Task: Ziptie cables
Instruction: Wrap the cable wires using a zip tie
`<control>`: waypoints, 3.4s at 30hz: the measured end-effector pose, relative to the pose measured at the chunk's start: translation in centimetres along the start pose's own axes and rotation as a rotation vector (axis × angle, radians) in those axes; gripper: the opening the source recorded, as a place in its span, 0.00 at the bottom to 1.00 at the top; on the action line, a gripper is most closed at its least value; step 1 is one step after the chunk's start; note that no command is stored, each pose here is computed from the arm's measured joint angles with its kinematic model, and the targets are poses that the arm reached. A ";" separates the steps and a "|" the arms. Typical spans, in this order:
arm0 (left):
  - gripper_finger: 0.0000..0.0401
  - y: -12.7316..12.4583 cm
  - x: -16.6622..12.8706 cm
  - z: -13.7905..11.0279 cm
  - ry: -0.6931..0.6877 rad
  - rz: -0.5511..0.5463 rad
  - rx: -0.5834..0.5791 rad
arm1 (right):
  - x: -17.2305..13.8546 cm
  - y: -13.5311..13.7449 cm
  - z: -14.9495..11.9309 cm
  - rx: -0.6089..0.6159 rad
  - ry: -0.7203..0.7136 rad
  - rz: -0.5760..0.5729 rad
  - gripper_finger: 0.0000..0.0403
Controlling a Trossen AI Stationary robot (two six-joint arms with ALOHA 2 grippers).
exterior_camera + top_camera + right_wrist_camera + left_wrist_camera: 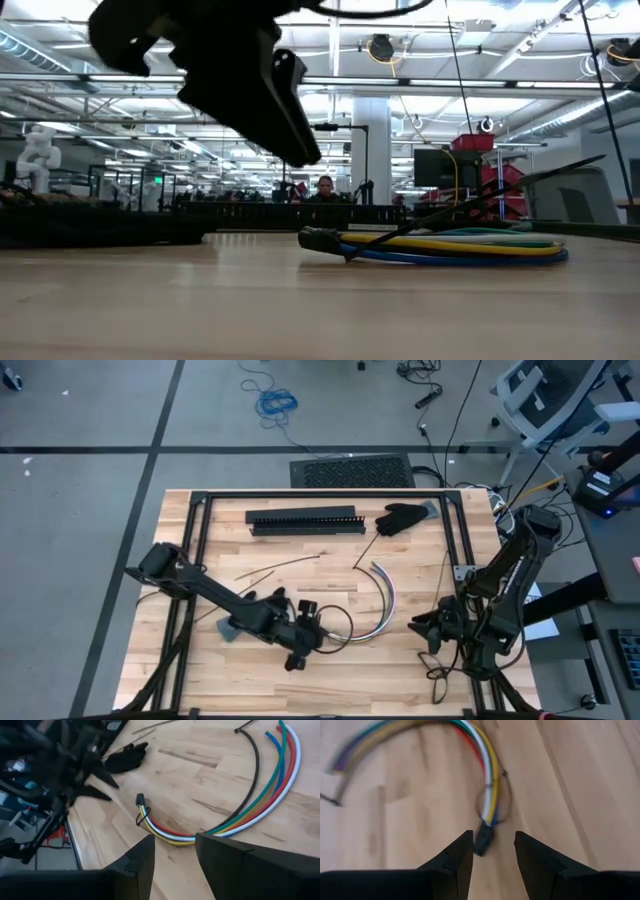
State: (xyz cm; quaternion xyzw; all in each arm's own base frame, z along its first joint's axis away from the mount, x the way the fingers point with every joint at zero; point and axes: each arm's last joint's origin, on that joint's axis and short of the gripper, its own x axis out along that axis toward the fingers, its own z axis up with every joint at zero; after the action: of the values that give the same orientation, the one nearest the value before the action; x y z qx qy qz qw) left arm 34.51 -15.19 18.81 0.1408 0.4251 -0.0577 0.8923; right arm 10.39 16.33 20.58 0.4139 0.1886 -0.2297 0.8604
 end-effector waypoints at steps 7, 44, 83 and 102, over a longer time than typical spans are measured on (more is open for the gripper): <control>0.36 -1.8 1.9 0.0 -0.057 -0.016 0.036 | 0.2 0.0 -0.3 0.032 -0.017 0.003 0.35; 0.36 -1.6 3.7 1.1 -0.062 0.089 0.044 | 0.2 0.3 -0.6 0.068 -0.002 0.021 0.35; 0.28 7.2 6.8 0.3 -0.117 -0.176 0.667 | 0.2 0.8 -0.8 0.141 0.019 0.047 0.35; 0.28 6.7 8.5 -0.3 -0.120 -0.198 0.672 | 0.2 0.9 -0.8 0.158 0.020 0.052 0.35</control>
State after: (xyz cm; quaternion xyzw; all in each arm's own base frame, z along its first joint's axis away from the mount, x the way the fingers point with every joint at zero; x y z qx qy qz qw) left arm 41.17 -8.53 13.40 0.3812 0.3408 -0.2886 0.8095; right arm 10.91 17.42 20.52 0.4876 0.1677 -0.2173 0.8288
